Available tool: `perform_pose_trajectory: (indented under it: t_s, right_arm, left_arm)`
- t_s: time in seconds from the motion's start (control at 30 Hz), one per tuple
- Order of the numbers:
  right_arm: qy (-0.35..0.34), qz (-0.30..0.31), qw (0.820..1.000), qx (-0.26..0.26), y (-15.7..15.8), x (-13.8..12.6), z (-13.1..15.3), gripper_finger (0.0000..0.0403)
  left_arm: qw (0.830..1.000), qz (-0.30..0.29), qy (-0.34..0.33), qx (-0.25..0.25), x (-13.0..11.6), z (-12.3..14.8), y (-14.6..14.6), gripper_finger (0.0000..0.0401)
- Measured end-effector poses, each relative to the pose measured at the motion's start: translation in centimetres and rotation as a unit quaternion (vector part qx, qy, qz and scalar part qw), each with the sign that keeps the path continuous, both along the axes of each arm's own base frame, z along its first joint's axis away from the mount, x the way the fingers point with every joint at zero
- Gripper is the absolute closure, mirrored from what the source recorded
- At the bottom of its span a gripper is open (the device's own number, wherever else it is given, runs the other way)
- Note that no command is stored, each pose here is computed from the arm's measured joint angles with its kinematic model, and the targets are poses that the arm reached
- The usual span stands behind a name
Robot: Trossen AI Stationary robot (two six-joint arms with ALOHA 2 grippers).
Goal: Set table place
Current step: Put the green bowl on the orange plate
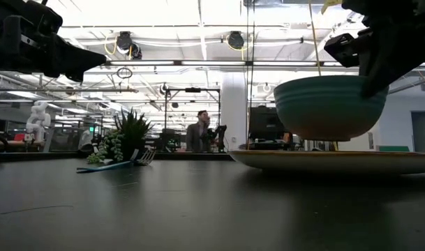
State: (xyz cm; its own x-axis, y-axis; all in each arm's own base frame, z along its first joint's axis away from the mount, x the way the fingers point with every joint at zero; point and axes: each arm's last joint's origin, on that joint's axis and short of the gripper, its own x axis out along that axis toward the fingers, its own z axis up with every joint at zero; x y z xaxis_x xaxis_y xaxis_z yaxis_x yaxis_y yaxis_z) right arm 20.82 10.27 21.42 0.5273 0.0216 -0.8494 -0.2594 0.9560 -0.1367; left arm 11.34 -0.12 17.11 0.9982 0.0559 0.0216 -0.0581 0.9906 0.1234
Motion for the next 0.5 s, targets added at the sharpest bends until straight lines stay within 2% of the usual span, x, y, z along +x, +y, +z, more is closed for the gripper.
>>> perform_pose_trajectory:
  t_s: [0.5]
  right_arm:
    - [0.003,-0.007,1.000,0.010,-0.3,-0.2,-1.7,0.0403]
  left_arm:
    - [1.000,0.000,0.000,0.000,0.0,0.0,0.0,0.0377]
